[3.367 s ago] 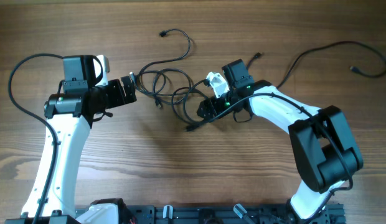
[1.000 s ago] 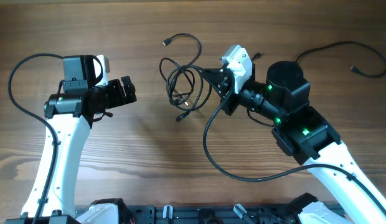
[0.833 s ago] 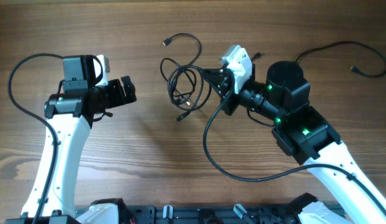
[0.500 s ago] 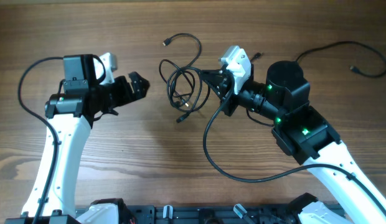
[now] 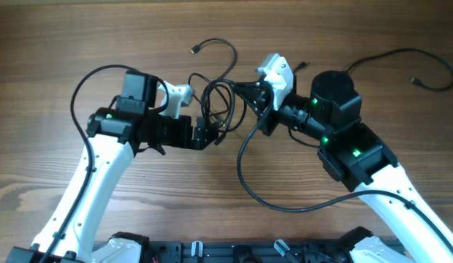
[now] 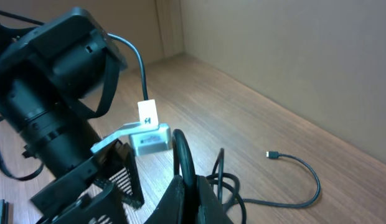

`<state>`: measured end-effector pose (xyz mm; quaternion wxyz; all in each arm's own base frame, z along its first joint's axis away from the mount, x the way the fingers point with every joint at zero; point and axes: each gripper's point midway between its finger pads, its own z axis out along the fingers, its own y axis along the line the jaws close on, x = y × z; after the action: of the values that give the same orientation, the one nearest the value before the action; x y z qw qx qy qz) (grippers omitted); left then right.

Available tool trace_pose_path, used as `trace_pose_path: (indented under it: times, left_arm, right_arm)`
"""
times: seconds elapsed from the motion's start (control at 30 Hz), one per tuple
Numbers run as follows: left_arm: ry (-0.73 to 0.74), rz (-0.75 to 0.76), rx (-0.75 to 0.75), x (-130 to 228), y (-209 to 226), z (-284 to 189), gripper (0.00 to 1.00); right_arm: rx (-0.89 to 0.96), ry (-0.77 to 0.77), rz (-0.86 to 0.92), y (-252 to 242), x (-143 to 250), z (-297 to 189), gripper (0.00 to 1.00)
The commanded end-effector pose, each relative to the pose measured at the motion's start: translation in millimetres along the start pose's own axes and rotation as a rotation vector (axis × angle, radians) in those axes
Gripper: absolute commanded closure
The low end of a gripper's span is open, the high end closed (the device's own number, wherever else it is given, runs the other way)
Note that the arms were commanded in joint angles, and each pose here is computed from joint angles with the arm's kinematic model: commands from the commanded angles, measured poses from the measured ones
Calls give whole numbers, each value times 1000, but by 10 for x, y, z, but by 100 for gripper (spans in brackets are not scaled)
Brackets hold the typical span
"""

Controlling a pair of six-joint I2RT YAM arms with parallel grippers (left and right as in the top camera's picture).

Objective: Untangle cables

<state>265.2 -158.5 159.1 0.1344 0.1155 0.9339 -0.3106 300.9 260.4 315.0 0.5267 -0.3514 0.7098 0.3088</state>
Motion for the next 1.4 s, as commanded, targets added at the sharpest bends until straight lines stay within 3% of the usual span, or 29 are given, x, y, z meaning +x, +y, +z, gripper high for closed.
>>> trace_pose_path:
  times: [0.0,0.2,0.6,0.8,1.03,1.23,1.37]
  left_arm:
    - [40,90,-25,101,-68,66,0]
    - [123,53,-118,311,57,78,0]
    - [130,58,-180,257,218,168,0]
    - [-41,-52,-392,-98,548,81,0]
    - [-202,53,-343,-400,225,-18,0]
    - [-379,165,-269,-578,-216,-353,0]
    - [-435,202,-320,-625,-203,-513,0]
  right_arm:
    - [-15,4,15,11,23,43,96]
    - [-15,-4,49,10,2,44,96]
    - [-31,-57,109,31,-134,40,96]
    - [-27,-38,119,23,-83,50,96]
    - [15,64,174,-97,226,185,96]
    - [-139,130,198,82,462,372,96]
    - [-256,116,165,265,428,353,96]
